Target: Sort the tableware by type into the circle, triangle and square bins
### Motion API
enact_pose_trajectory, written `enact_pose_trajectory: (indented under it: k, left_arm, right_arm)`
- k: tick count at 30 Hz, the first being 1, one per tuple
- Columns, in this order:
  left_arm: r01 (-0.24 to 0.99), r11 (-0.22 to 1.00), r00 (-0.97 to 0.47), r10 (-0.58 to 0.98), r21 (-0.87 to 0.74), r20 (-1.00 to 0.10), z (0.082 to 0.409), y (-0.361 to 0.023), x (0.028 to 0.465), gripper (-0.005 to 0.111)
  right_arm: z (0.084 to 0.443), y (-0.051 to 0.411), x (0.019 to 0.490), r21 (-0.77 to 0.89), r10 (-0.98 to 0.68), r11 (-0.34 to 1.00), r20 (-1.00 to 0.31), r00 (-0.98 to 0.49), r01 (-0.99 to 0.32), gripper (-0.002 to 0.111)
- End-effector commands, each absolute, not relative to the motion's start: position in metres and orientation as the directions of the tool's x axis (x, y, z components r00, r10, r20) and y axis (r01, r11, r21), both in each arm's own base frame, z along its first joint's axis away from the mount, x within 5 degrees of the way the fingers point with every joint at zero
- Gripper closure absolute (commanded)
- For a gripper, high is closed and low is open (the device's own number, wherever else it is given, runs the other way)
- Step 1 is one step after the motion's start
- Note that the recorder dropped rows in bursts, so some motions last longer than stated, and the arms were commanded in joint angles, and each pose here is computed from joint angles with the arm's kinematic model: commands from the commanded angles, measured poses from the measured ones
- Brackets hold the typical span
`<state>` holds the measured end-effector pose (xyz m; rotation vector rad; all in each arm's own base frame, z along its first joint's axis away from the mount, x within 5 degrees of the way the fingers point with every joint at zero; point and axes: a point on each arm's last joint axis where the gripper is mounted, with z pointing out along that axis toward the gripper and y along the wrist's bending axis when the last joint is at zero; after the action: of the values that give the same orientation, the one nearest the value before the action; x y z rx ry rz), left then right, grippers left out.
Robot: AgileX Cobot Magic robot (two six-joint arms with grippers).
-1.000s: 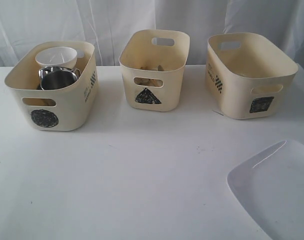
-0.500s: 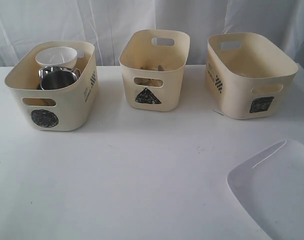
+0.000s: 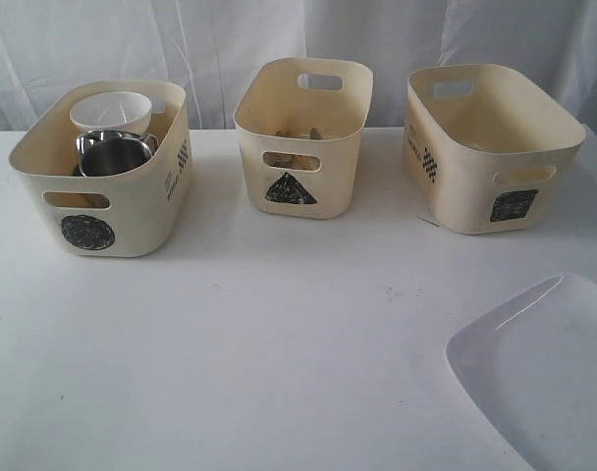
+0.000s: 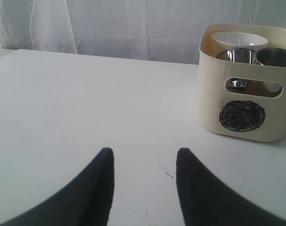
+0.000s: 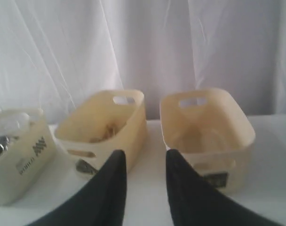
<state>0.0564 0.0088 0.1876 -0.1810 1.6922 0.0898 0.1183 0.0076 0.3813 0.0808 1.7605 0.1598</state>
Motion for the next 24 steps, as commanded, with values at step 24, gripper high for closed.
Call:
enact_pose_trajectory:
  k: [24]
  left_arm:
    - [-0.174, 0.983, -0.117, -0.073, -0.052, -0.99, 0.187, 0.009, 0.056, 0.06]
  right_arm:
    - [0.263, -0.026, 0.105, 0.052, 0.425, 0.846, -0.667, -0.612, 0.531, 0.031]
